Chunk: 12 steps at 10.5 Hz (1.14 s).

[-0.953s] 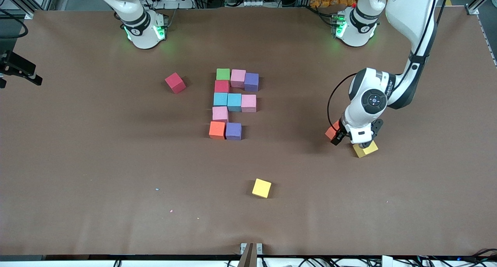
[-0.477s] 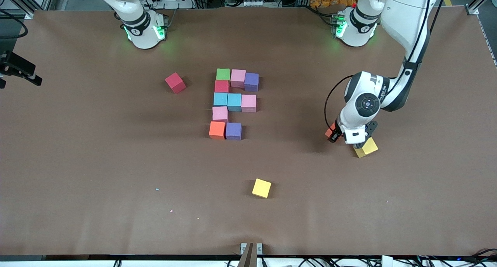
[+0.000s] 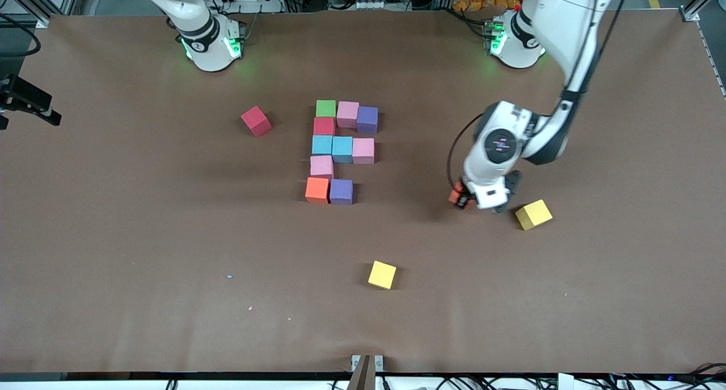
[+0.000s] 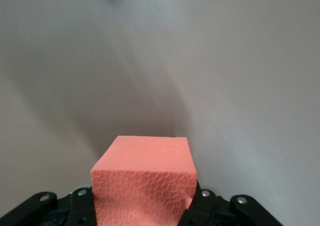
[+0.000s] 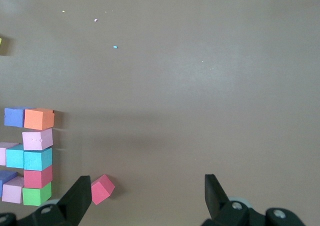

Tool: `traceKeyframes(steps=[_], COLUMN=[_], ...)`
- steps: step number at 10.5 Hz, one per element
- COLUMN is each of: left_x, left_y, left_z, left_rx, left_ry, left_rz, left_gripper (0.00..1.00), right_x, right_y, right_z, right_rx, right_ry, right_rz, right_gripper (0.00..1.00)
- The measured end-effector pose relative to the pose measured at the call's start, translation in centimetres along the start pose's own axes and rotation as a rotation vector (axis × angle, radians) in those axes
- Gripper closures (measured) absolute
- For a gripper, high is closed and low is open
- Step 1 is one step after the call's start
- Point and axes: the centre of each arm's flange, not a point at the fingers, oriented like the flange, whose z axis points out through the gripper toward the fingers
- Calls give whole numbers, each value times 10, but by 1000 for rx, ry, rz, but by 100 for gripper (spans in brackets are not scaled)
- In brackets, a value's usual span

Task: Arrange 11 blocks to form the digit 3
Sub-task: 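Carry the orange block to the cluster beside purple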

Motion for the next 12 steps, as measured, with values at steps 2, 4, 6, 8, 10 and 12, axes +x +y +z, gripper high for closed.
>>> traceKeyframes(steps=[2,4,6,8,10,12], left_x=[-44,-81,-106,-132,-154,-162], left_y=[32,55,66,69,75,82], left_z=[-12,-21,-26,-23,-16,-13], left_rx=[-1,-16,-30,-31,-32,-37], left_ry=[-21,-90,-117,-123,-131,-139], left_rz=[-123,-180,-199,-244,-320,-395], left_gripper=[41,41,41,41,41,41], right_x=[0,1,1,1,1,1], right_y=[1,1,0,0,0,0], right_z=[1,1,1,1,2,2], right_rx=[-10,-10,-11,-14,-18,-20], right_ry=[0,-1,-1,-1,-2,-3], right_rz=[1,0,-1,-3,-3,-3], right_gripper=[0,0,0,0,0,0])
